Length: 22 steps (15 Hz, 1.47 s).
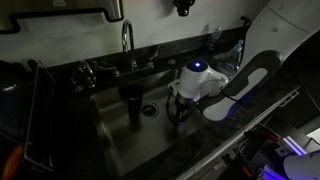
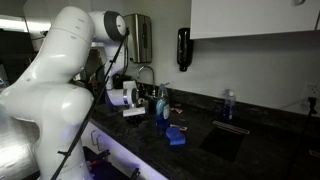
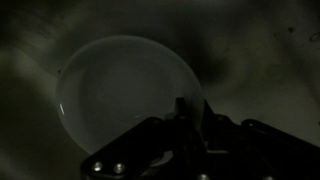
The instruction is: Take the white bowl out of the sink
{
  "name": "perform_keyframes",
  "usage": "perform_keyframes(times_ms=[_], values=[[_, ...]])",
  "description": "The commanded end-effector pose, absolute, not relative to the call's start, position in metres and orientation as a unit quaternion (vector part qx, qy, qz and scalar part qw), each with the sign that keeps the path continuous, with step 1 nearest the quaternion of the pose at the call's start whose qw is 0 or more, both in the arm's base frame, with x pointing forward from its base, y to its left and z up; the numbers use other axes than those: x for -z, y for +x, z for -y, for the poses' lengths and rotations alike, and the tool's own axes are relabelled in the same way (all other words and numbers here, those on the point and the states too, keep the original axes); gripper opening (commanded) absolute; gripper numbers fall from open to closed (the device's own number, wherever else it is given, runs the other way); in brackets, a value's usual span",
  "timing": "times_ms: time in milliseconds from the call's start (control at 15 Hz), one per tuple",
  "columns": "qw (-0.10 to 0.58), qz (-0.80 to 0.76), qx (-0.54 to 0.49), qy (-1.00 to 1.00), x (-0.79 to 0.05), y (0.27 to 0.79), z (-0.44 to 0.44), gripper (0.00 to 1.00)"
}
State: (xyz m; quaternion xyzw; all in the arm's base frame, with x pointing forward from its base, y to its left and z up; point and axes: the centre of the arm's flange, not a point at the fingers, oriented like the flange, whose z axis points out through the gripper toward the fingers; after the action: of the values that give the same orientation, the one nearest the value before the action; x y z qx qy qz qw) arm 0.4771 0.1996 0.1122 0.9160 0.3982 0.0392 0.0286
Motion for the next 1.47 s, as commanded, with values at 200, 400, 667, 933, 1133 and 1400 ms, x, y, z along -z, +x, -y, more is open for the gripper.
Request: perform_keyframes(times_ms=[200,400,667,933,1133,1400], values=[[0.046,-0.399,-0.107,0.91,-0.156,0.519,-0.197,0.02],[0.055,-0.399,-0.143,0.904,-0.192,0.545,-0.195,0.02],[0.067,-0.405,-0.185,0.893,-0.242,0.569,-0.196,0.02],[0.098,-0.4,-0.206,0.888,-0.268,0.588,-0.174,0.02],[0.127,-0.374,-0.2,0.896,-0.273,0.596,-0.125,0.02],[0.167,-0.339,-0.182,0.908,-0.278,0.598,-0.053,0.02]])
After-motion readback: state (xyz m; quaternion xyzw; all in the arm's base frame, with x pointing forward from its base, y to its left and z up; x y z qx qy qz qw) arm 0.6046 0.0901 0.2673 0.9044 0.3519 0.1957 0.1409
